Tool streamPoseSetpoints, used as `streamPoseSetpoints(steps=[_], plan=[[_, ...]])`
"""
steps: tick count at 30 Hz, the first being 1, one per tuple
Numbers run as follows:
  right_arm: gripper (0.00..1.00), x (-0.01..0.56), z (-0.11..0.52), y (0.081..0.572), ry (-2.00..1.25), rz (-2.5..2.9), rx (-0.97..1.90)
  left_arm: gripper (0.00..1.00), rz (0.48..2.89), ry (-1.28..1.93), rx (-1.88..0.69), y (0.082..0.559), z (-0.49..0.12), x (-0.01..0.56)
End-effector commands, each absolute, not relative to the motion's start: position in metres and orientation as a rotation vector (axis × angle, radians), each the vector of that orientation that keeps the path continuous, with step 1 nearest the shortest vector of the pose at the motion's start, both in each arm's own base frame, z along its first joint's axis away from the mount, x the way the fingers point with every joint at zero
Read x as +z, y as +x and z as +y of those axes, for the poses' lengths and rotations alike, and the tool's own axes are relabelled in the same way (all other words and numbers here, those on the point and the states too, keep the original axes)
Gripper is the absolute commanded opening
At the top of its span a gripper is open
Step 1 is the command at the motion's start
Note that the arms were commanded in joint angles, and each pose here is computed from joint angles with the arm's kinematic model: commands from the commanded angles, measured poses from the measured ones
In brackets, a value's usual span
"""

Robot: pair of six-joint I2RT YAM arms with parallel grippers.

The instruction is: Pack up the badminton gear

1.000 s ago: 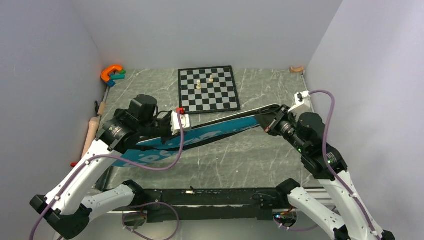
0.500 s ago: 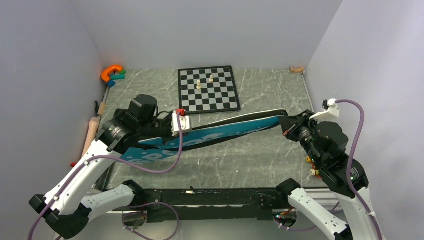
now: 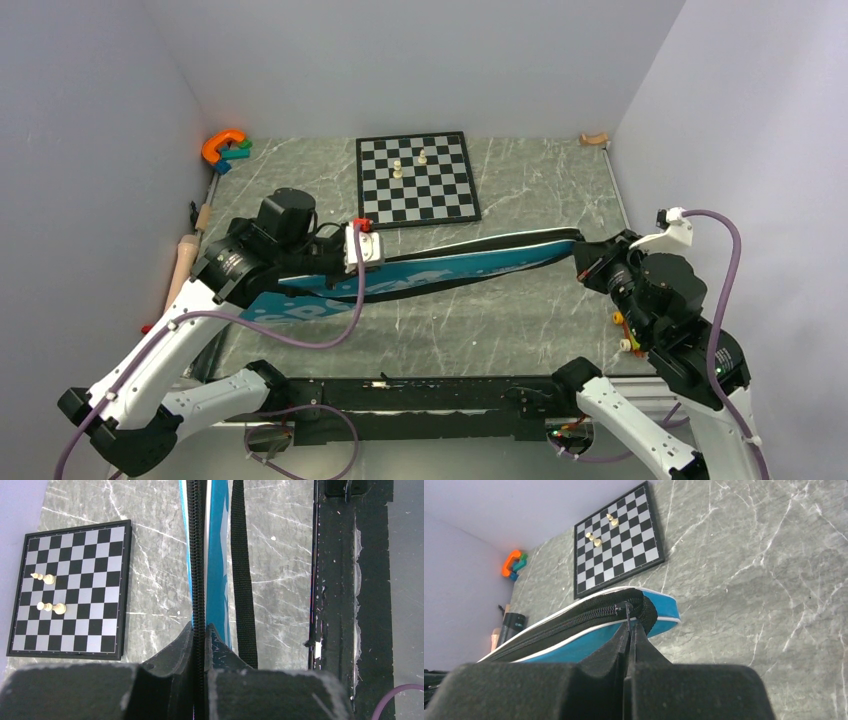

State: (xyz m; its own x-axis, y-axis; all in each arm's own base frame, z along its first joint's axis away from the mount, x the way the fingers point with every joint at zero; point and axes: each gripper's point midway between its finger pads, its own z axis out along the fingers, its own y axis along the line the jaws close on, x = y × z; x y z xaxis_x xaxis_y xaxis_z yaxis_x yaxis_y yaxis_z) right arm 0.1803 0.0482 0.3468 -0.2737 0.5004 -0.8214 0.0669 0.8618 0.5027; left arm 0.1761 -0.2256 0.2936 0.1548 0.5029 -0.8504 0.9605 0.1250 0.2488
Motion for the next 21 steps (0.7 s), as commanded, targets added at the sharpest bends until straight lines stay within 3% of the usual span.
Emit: streamPoseSetpoints(steps=[1,2,6,8,13,21], plan=[[0.07,0.371,0.012,0.176,0.512,1.707,0.303,0.0,1.395,1.474,-0.579,0.181,-0.225,0.326],[0.13,0.376,0.011,0.175,0.51,1.696,0.308,0.0,1.397,1.472,-0.578,0.182,-0.225,0.327],[0.54,0.403,0.012,0.173,0.496,1.642,0.343,0.0,1.41,1.499,-0.558,0.182,-0.231,0.325],[0.63,0.418,0.015,0.173,0.479,1.618,0.373,0.0,1.398,1.529,-0.548,0.179,-0.237,0.323],[0.67,0.424,0.031,0.183,0.434,1.64,0.415,0.0,1.386,1.585,-0.562,0.176,-0.256,0.321],[0.67,0.371,0.068,0.208,0.383,1.772,0.478,0.0,1.419,1.65,-0.604,0.184,-0.294,0.302]])
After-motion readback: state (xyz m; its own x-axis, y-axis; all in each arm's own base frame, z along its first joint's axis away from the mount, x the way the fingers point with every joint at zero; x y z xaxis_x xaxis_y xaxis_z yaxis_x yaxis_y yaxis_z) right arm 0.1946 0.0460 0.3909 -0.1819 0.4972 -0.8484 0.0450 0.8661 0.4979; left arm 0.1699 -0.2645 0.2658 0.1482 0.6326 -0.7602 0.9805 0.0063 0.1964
